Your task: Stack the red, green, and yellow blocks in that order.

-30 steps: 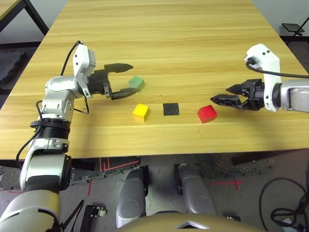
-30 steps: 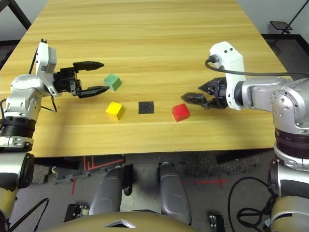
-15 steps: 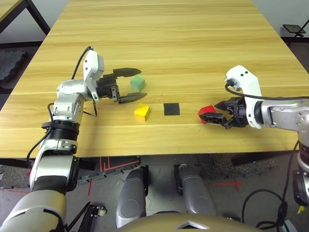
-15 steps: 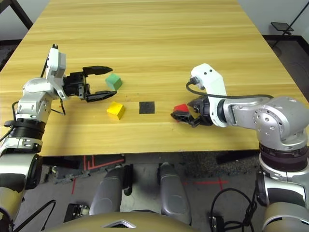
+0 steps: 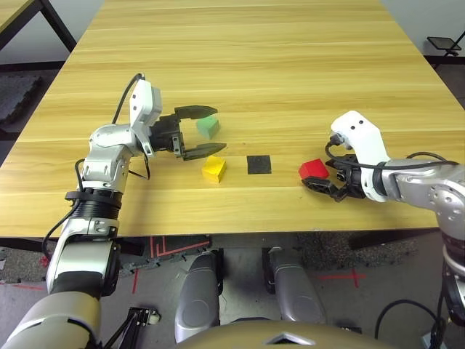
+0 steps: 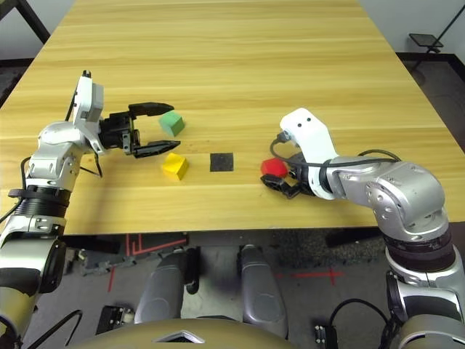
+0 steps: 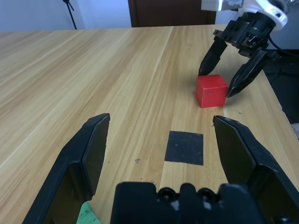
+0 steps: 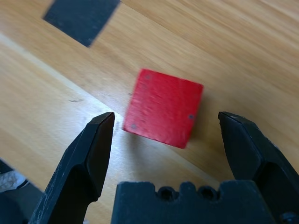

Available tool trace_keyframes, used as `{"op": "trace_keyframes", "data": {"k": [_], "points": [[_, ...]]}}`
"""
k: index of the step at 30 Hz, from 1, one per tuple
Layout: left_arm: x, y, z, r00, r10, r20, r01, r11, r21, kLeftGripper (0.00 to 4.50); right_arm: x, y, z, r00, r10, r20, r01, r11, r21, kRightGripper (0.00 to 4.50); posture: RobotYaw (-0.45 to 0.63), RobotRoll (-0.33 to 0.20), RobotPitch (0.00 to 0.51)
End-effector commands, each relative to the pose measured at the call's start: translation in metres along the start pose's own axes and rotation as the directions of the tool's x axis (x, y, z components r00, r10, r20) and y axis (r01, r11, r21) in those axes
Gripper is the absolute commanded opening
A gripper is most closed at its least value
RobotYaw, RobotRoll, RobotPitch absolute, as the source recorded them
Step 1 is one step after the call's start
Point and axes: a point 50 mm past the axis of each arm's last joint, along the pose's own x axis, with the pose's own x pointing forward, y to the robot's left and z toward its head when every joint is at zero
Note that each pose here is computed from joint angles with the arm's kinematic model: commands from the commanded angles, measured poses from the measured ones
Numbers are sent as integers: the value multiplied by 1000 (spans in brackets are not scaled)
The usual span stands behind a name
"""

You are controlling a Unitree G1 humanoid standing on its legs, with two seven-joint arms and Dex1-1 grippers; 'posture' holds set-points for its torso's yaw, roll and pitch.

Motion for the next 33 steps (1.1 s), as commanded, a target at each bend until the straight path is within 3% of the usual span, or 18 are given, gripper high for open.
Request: {"op": "trace_keyframes", "data": {"k": [1,6,7,11,14,29,33], "points": [[-1,-3,-1,1000,-9,-3,9,1000,-9,4487,8,-3,-7,1000,-19,-10,20,1000,21,4500,213,-31,182],[-1,-2,-1,1000,-14,-8,13,1000,-9,4487,14,-2,-9,1000,-21,-9,21,999,30,4500,215,-27,187],[-1,-2,0,1000,-14,-8,14,1000,-9,4498,16,-2,-9,1000,-20,-7,20,999,33,4326,216,-25,188],[1,-1,1,1000,-16,-7,16,1000,-7,4500,22,1,-9,1000,-11,4,10,999,47,3216,224,-19,192],[1,-2,1,1000,-19,-7,19,1000,-8,4500,24,2,-7,1000,-4,14,3,999,52,2083,229,-17,191],[10,-2,-2,1000,-12,17,12,1000,-6,4500,13,-9,38,992,19,128,1,988,-155,2065,229,-35,170],[12,-3,-2,1000,-15,24,15,1000,-6,4500,9,1,57,954,187,236,-132,965,-227,2065,239,-30,164]]}}
